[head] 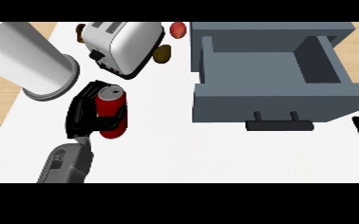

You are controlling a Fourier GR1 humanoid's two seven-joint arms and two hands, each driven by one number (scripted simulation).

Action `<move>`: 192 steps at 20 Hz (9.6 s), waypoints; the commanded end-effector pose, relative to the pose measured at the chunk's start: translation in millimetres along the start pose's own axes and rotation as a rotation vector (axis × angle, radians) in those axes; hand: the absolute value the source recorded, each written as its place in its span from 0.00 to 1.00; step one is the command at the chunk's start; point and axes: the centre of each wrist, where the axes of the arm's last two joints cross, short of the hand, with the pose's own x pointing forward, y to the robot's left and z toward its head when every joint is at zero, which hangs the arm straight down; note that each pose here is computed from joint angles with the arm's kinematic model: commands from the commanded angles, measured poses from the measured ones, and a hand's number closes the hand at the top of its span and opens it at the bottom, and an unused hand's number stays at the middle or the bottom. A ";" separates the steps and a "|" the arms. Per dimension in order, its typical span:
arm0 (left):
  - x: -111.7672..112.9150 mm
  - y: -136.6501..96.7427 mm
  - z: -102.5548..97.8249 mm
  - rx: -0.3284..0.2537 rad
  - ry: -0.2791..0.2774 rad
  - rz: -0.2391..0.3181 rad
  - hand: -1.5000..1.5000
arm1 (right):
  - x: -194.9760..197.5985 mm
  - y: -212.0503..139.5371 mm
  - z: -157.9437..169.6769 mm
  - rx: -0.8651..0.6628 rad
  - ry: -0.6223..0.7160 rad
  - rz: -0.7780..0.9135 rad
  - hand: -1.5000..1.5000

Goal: Pick up the can, place it into the drawer and close the drawer

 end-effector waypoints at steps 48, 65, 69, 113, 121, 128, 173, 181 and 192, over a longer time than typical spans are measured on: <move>260.6 -302.2 -114.8 -0.211 -0.110 -0.198 1.00 | 2.8 3.2 -12.8 0.016 -0.033 0.014 0.00; 222.0 -297.3 -128.4 -0.151 -0.133 -0.304 1.00 | 1.5 6.0 -38.6 0.046 -0.065 0.008 0.00; 221.7 -296.0 -131.7 -0.165 -0.135 -0.313 1.00 | -2.1 0.3 -36.4 0.026 -0.055 0.022 0.00; 192.1 -291.4 -123.7 0.005 -0.156 -0.203 0.00 | 43.7 33.5 -56.1 0.162 -0.337 0.604 0.00; 208.2 -305.4 -114.3 -0.034 -0.147 -0.180 0.00 | 11.2 61.2 -82.7 0.229 -0.296 0.936 0.00; 209.5 -289.8 -125.5 0.006 -0.142 -0.193 0.00 | -36.1 73.1 -98.8 0.246 -0.237 1.129 0.00; 207.9 -128.3 -85.2 -0.020 -0.076 -0.241 0.00 | -90.4 119.1 -280.2 -0.105 -0.261 1.268 0.00; 190.7 -131.0 -70.8 -0.033 -0.072 -0.238 0.00 | -84.0 143.7 -285.4 -0.111 -0.259 1.235 0.00; 185.9 -122.3 -62.8 -0.017 -0.084 -0.230 0.00 | -54.8 163.4 -300.8 -0.078 -0.280 0.930 0.00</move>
